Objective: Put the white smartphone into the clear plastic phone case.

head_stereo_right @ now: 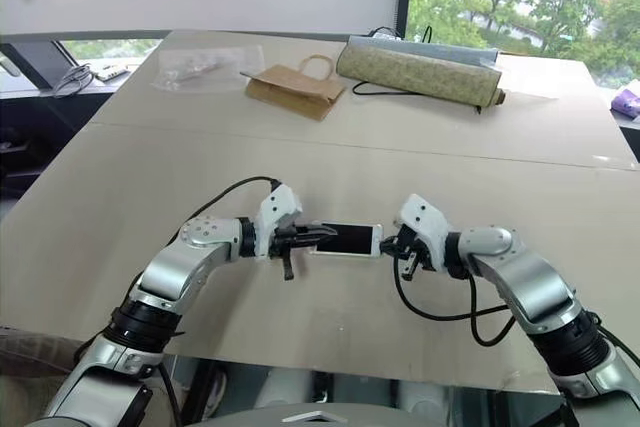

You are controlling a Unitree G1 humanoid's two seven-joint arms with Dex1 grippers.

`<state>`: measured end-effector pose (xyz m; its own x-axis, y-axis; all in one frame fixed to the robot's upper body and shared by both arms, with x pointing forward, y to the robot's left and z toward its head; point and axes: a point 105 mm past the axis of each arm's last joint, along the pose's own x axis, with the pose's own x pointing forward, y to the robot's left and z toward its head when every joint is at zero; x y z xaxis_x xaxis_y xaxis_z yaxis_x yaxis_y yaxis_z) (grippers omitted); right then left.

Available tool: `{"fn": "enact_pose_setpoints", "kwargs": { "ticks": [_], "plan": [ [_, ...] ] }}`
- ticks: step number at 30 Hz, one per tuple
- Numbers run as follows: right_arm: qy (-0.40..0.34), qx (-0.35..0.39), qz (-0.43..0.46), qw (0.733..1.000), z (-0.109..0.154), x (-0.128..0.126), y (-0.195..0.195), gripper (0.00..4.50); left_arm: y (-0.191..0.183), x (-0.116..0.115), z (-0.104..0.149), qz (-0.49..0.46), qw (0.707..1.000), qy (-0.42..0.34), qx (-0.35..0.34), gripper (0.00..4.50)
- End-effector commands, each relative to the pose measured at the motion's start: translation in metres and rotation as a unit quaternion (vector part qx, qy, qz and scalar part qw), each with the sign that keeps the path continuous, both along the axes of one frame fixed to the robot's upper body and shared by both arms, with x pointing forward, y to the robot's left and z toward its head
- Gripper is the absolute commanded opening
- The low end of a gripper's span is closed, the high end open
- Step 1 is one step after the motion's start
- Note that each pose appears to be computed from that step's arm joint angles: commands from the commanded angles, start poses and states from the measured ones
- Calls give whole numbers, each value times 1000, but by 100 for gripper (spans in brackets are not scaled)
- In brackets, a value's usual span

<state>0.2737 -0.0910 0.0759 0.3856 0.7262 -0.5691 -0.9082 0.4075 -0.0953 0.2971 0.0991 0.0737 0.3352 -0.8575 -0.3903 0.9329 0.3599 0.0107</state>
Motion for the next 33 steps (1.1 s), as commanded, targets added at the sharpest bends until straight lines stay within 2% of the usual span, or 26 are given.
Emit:
{"fn": "enact_pose_setpoints", "kwargs": {
  "ticks": [1, 4, 11, 14, 16, 18, 19, 20, 22, 24, 26, 29, 31, 32, 33],
  "plan": [
    [23, -45, 5, 999, -25, -6, -5, 0, 7, -2, -15, 10, 999, 21, 22, 5],
    [20, -45, 40, 998, -22, -14, 1, 0, 7, -2, -16, 11, 1000, 21, 21, 5],
    [11, -78, 92, 993, -32, -26, 4, 0, 4, -2, -17, 13, 1000, 19, 18, 5],
    [0, -75, 85, 994, -30, -21, 4, 0, 4, 0, -16, 15, 1000, 17, 14, 5],
    [-18, -37, 61, 997, -18, -13, 6, 0, 1, 1, -11, 16, 1000, 6, -2, 5],
    [-52, 31, 24, 998, 6, -2, 7, 0, -1, 3, 0, 23, 999, -9, -33, 5],
    [-57, 104, 7, 993, 23, -1, 9, 0, -2, 3, 8, 22, 998, -19, -51, 5],
    [-74, 144, 6, 987, 36, -2, 6, 0, -2, 2, 17, 21, 997, -28, -70, 5],
    [-83, 172, 2, 982, 45, -6, -4, 0, 0, 2, 30, 26, 994, -40, -103, 5],
    [-73, 177, 8, 981, 46, -16, -14, 62, 7, 1, 39, 41, 990, -48, -123, 59],
    [-71, 164, 3, 984, 43, -25, -25, 137, 14, -6, 43, 41, 989, -44, -133, 133],
    [-84, 144, -20, 986, 43, -33, -44, 305, 28, -18, 49, 48, 988, -43, -140, 295],
    [-91, 132, -34, 987, 42, -38, -54, 387, 35, -28, 51, 47, 988, -37, -140, 378],
    [-93, 127, -44, 987, 41, -41, -60, 441, 40, -33, 51, 49, 988, -29, -141, 434],
    [-101, 119, -58, 986, 41, -44, -68, 449, 46, -37, 51, 57, 988, -24, -138, 447]
  ]
}}
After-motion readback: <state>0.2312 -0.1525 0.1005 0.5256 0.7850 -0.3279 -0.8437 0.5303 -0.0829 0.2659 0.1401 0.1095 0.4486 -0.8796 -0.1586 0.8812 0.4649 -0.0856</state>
